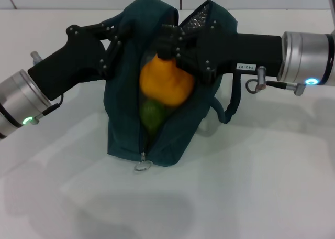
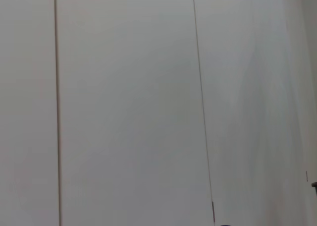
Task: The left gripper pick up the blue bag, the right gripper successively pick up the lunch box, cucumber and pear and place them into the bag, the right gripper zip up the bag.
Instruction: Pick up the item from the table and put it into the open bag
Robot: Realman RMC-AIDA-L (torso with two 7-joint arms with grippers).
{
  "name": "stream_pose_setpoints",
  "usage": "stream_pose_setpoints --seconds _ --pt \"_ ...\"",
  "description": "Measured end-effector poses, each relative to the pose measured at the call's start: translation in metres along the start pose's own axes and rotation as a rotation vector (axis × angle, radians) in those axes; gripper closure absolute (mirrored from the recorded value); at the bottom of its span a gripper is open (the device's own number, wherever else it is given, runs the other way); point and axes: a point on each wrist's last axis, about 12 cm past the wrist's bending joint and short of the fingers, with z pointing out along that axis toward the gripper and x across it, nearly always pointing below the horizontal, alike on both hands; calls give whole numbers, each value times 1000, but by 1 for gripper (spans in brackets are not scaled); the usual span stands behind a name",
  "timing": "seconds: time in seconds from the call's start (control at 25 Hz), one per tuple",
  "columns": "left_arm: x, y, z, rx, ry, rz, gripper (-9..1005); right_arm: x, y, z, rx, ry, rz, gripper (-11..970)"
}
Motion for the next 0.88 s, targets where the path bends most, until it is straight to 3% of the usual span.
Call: stream_pose_setpoints --seconds 0.88 --pt "3 2 2 -17 21 -1 952 3 -5 -7 36 24 36 813"
